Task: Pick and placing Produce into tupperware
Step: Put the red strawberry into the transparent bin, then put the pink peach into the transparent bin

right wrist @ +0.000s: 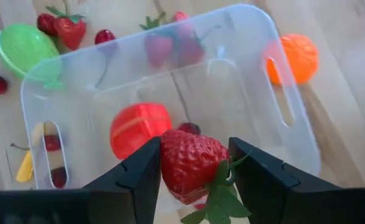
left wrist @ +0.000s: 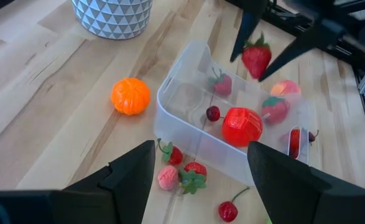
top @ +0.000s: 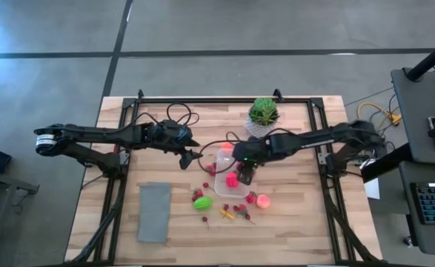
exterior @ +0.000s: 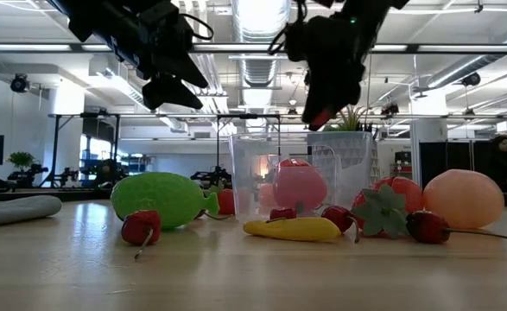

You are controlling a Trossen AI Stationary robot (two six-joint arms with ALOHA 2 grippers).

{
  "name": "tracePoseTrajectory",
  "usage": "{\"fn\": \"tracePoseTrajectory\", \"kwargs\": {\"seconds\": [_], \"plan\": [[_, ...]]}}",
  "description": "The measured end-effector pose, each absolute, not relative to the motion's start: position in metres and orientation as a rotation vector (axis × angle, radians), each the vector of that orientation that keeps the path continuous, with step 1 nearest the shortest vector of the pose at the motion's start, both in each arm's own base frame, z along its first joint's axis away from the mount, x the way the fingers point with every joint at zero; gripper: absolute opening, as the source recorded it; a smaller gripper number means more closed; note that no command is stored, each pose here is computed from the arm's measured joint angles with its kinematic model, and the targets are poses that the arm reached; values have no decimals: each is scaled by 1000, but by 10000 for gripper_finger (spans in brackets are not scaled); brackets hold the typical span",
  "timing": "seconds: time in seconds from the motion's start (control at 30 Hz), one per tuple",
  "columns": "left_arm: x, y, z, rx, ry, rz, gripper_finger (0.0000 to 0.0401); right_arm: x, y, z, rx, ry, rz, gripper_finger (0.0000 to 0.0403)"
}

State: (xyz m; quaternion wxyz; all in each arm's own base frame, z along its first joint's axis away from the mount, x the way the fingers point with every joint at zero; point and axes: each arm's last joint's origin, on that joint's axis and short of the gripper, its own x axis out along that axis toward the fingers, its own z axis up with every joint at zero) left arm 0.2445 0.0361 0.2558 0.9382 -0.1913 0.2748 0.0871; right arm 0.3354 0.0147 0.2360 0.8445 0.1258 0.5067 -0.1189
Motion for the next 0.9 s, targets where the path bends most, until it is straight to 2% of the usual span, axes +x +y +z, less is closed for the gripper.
{"fn": "tracePoseTrajectory", "kwargs": {"seconds": [0.17,0.3,0.6,0.9], "plan": [[244,36,255,-391,567,178,242,340,10,231,186,1107,-405,180],[244,36,255,-391,567,178,242,339,9,228,184,1121,-479,205],[244,36,256,-390,562,178,242,344,11,236,252,1051,-475,275],[244,36,256,-390,562,178,242,340,11,240,194,1098,-463,303]]}}
